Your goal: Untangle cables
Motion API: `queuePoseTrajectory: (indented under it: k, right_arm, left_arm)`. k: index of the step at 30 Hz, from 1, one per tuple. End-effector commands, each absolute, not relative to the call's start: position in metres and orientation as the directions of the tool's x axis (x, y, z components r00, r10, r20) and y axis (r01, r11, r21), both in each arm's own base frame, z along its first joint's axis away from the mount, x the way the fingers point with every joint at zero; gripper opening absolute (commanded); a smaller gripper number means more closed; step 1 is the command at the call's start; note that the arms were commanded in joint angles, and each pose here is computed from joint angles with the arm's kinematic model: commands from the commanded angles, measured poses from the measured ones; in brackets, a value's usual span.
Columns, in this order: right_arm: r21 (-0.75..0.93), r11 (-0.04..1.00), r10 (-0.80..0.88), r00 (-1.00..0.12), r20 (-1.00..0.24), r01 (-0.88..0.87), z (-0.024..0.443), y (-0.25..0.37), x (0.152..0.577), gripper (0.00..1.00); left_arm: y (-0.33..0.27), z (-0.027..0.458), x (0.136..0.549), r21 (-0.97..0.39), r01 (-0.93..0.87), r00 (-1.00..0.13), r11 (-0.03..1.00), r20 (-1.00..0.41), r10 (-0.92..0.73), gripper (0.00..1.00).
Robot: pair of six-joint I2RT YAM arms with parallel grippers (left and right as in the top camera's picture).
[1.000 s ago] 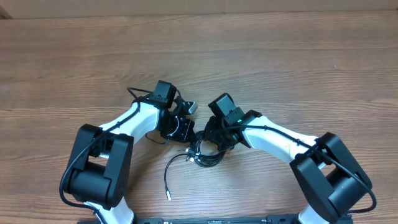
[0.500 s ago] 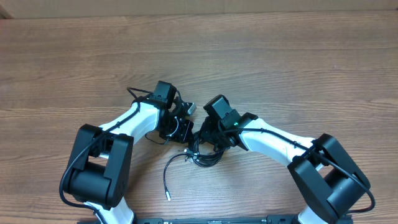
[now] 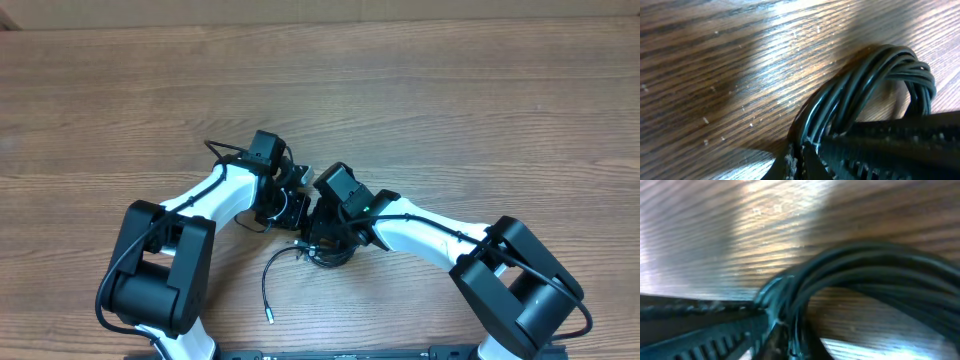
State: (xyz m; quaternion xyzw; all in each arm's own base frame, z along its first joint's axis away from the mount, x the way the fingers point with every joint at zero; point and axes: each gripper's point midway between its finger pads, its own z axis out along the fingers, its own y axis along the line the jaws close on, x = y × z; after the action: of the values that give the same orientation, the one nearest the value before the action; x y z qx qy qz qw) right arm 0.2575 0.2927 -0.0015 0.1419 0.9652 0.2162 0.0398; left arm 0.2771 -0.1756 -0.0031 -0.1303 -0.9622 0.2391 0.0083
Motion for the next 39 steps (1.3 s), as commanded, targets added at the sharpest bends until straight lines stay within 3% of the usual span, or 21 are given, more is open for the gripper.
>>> queuePoseTrajectory:
  k: [1,5,11,14,23,31,33,39]
  right_arm:
    - [0.360,0.887,0.305,-0.952,0.016,0.290,-0.019,0.279,0.249,0.04]
    - [0.339,0.885,0.325,-0.945,0.045,0.321,-0.020,0.269,0.248,0.04]
    - [0.364,0.876,0.327,-0.944,0.031,0.316,-0.018,0.273,0.255,0.23]
    - [0.381,0.871,0.327,-0.945,0.021,0.310,-0.017,0.276,0.258,0.27]
    - [0.355,0.886,0.323,-0.946,-0.006,0.300,-0.024,0.275,0.257,0.26]
    - [0.349,0.888,0.308,-0.951,0.033,0.300,-0.037,0.279,0.250,0.16]
    - [0.353,0.886,0.307,-0.951,0.041,0.301,-0.036,0.280,0.250,0.04]
    - [0.458,0.848,0.227,-0.964,0.138,0.265,-0.017,0.284,0.250,0.04]
  left_arm:
    - [-0.151,-0.019,0.273,-0.335,0.219,-0.973,0.916,-0.001,0.233,0.04]
    - [-0.150,-0.019,0.269,-0.333,0.215,-0.972,0.918,0.016,0.233,0.04]
    - [-0.158,-0.015,0.264,-0.391,0.224,-0.967,0.893,0.025,0.254,0.04]
    - [-0.161,-0.015,0.263,-0.404,0.225,-0.966,0.887,0.025,0.257,0.04]
    - [-0.167,-0.012,0.262,-0.441,0.223,-0.966,0.869,0.020,0.258,0.04]
    - [-0.170,-0.010,0.262,-0.459,0.222,-0.966,0.860,0.018,0.259,0.04]
    - [-0.170,-0.010,0.262,-0.459,0.222,-0.966,0.860,0.018,0.259,0.04]
    - [-0.164,0.005,0.271,-0.460,0.246,-0.963,0.853,-0.011,0.271,0.04]
